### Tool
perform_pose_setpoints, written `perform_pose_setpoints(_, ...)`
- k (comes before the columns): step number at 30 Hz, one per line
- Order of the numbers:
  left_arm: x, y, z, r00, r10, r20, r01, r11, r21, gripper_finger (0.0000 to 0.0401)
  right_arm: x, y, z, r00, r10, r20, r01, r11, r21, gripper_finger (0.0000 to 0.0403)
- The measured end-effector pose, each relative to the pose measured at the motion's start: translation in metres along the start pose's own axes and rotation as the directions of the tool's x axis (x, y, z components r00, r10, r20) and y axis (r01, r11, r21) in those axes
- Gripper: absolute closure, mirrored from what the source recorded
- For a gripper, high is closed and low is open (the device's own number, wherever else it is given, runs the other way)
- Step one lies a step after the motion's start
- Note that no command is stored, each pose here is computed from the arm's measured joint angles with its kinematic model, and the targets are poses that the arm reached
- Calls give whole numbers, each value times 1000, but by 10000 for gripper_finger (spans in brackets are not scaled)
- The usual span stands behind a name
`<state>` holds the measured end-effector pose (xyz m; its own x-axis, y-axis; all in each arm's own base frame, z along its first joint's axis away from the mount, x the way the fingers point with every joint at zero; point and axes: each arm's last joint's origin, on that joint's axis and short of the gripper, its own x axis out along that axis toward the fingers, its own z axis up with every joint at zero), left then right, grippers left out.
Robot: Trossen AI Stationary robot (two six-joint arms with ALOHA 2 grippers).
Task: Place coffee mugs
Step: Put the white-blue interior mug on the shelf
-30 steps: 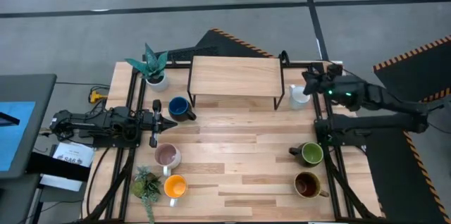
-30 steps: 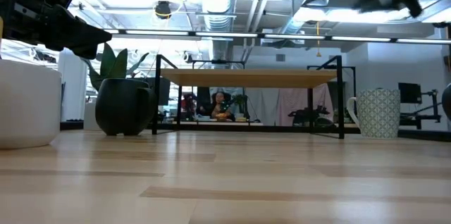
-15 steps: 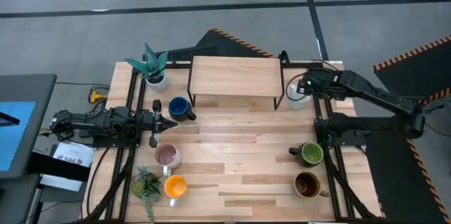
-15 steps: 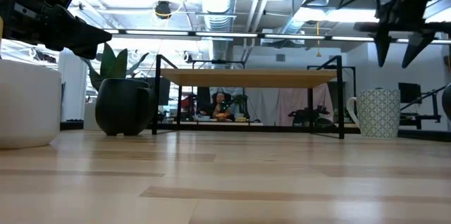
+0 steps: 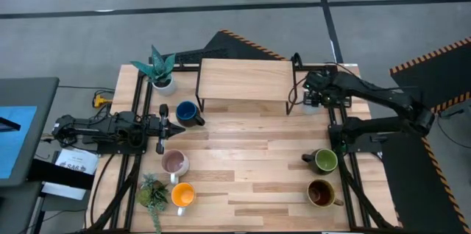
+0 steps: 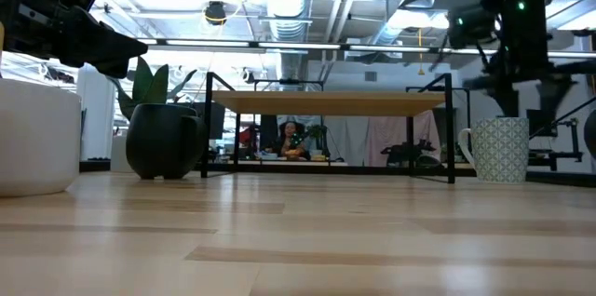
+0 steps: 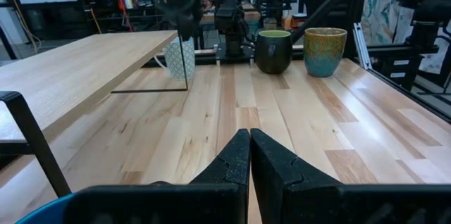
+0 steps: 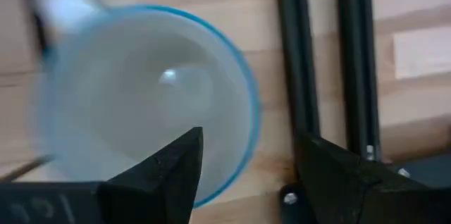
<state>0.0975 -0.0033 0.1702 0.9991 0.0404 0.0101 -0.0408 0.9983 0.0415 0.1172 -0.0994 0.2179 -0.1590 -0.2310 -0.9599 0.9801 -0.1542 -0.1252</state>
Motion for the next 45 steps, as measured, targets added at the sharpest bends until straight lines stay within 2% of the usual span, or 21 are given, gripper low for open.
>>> perform_pose_setpoints(3, 0, 0, 0, 1000, 0, 0, 0, 1000, 0, 401, 10, -2, -3, 1000, -19, -11, 19, 999, 31, 155)
perform_pose_setpoints(9, 0, 0, 0, 1000, 0, 0, 0, 1000, 0, 401, 14, 0, -2, 999, 31, 20, -32, 998, 55, 155)
perform_pose_setpoints(12, 0, 0, 0, 1000, 0, 0, 0, 1000, 0, 401, 14, -1, 0, 999, 22, 26, -24, 998, 64, 172)
perform_pose_setpoints(15, 0, 0, 0, 1000, 0, 0, 0, 1000, 0, 401, 15, -2, 1, 1000, 13, 28, -14, 998, 55, 223)
perform_pose_setpoints(19, 0, 0, 0, 1000, 0, 0, 0, 1000, 1, 401, 11, -7, 1, 1000, -11, 28, 11, 999, 30, 343)
perform_pose_setpoints(20, 0, 0, 0, 1000, 0, 0, 0, 1000, 0, 401, 6, -8, 2, 999, 9, 42, -9, 1000, 16, 363)
perform_pose_setpoints(23, 0, 0, 0, 1000, 0, 0, 0, 1000, 0, 401, -11, -13, 4, 997, 22, 68, -20, 1000, -19, 361)
perform_pose_setpoints(28, 0, 0, 0, 1000, 0, 0, 0, 1000, 0, 401, -65, -30, 17, 981, 21, 195, -23, 1000, 12, 361)
perform_pose_setpoints(31, 0, 0, 0, 1000, 0, 0, 0, 1000, 0, 401, -106, -40, 26, 950, 57, 306, -66, 998, 17, 361)
perform_pose_setpoints(35, 0, 0, 0, 1000, 0, 0, 0, 1000, 0, 401, -156, -41, 43, 871, 195, 452, -215, 977, -6, 361)
perform_pose_setpoints(38, 0, 0, 0, 1000, 1, 0, -1, 1000, 0, 401, -180, -30, 56, 814, 317, 486, -308, 946, -102, 361)
perform_pose_setpoints(41, 0, 0, 0, 1000, 1, 0, -1, 1000, 0, 401, -194, -3, 66, 770, 436, 465, -372, 900, -227, 361)
perform_pose_setpoints(45, 0, 0, 0, 1000, 1, 0, -1, 1000, 0, 401, -188, 46, 70, 810, 473, 346, -337, 859, -385, 361)
